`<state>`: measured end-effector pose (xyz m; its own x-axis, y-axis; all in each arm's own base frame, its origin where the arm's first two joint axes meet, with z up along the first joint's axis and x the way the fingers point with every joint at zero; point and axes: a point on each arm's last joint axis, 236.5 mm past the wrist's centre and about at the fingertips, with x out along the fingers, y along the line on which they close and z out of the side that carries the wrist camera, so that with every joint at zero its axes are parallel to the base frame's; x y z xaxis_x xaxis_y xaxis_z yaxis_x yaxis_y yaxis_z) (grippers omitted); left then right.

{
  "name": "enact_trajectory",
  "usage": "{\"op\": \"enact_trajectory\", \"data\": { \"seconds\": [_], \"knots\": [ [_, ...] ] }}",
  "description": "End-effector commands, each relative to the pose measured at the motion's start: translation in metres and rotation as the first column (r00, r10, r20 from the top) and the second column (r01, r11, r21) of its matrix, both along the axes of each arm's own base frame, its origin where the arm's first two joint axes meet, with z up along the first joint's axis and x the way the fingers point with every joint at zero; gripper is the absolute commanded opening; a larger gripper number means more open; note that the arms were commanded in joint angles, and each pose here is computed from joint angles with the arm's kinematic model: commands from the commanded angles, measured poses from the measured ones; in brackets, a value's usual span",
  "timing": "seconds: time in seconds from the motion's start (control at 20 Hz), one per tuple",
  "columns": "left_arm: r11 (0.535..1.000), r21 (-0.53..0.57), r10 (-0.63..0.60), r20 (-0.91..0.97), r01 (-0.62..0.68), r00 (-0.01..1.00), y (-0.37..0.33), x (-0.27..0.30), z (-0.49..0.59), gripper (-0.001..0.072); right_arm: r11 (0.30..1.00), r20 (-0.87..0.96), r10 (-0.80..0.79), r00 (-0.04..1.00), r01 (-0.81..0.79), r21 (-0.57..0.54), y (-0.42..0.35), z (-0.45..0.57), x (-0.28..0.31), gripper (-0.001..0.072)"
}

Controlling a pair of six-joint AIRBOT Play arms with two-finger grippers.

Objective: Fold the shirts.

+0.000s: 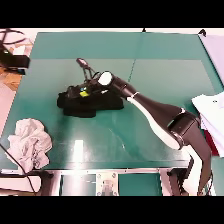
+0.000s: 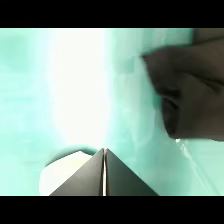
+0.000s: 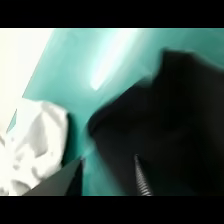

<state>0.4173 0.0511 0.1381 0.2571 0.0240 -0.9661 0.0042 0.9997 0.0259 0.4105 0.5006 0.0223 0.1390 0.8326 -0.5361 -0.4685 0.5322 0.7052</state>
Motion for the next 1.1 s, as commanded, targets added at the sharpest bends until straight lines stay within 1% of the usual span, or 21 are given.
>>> {"op": "enact_trajectory", "data": {
  "seconds": [0.0,0.05,0.15,0.2,0.25,0.3,0.35,0.4,0.5,0.55,0.75,0.9,0.95,1.0,1.05],
  "knots": [
    [0.998,-0.057,0.023,0.031,-0.021,0.999,0.014,-0.006,0.01,0.0027,0.997,-0.06,-0.08,0.995,0.079,-0.019,-0.077,0.022,0.045,0.035],
    [0.998,-0.065,0.023,0.033,-0.021,0.999,0.014,-0.005,0.01,0.0027,0.993,-0.08,-0.116,0.99,0.113,-0.044,-0.117,0.031,0.061,0.0351],
    [0.997,-0.076,0.019,0.036,-0.016,0.999,0.011,-0.005,0.011,0.0027,0.972,-0.117,-0.203,0.972,0.186,-0.143,-0.204,0.035,0.082,0.0355],
    [0.996,-0.086,0.015,0.043,-0.011,0.999,0.008,-0.003,0.011,0.0027,0.959,-0.138,-0.242,0.96,0.215,-0.184,-0.24,0.033,0.085,0.0381],
    [0.996,-0.088,0.014,0.051,-0.01,0.999,0.008,-0.001,0.012,0.0027,0.949,-0.175,-0.277,0.945,0.241,-0.206,-0.269,0.028,0.084,0.049],
    [0.996,-0.088,0.015,0.055,-0.01,0.998,0.008,-0.001,0.012,0.0027,0.942,-0.216,-0.299,0.929,0.251,-0.224,-0.287,0.017,0.079,0.0572],
    [0.996,-0.088,0.016,0.055,-0.011,0.998,0.008,0.0,0.012,0.0027,0.936,-0.264,-0.317,0.911,0.255,-0.244,-0.301,0.0,0.071,0.0608],
    [0.996,-0.089,0.018,0.055,-0.014,0.998,0.008,0.0,0.012,0.0027,0.931,-0.313,-0.331,0.89,0.253,-0.264,-0.306,-0.021,0.062,0.0609],
    [0.995,-0.094,0.038,0.06,-0.032,0.997,0.008,0.001,0.013,0.0027,0.92,-0.393,-0.365,0.844,0.262,-0.292,-0.304,-0.067,0.045,0.0609],
    [0.995,-0.095,0.043,0.064,-0.037,0.997,0.008,0.002,0.013,0.0027,0.925,-0.422,-0.357,0.833,0.254,-0.282,-0.294,-0.085,0.036,0.0609],
    [0.994,-0.099,0.053,0.064,-0.046,0.997,0.008,0.002,0.013,0.0027,0.967,-0.524,-0.252,0.814,0.188,-0.173,-0.231,-0.118,0.011,0.0609],
    [0.993,-0.102,0.059,0.052,-0.053,0.997,0.008,0.0,0.012,0.0027,0.979,-0.537,-0.193,0.821,0.194,-0.056,-0.183,-0.105,0.008,0.0609],
    [0.993,-0.102,0.059,0.049,-0.054,0.997,0.008,-0.001,0.012,0.0027,0.981,-0.528,-0.184,0.829,0.188,-0.045,-0.175,-0.1,0.009,0.0609],
    [0.993,-0.103,0.058,0.048,-0.053,0.997,0.007,-0.001,0.012,0.0027,0.984,-0.517,-0.169,0.839,0.175,-0.038,-0.167,-0.095,0.008,0.0589],
    [0.993,-0.109,0.058,0.048,-0.052,0.997,0.006,-0.001,0.012,0.0027,0.985,-0.513,-0.16,0.843,0.168,-0.031,-0.16,-0.09,0.007,0.0267]
  ]
}}
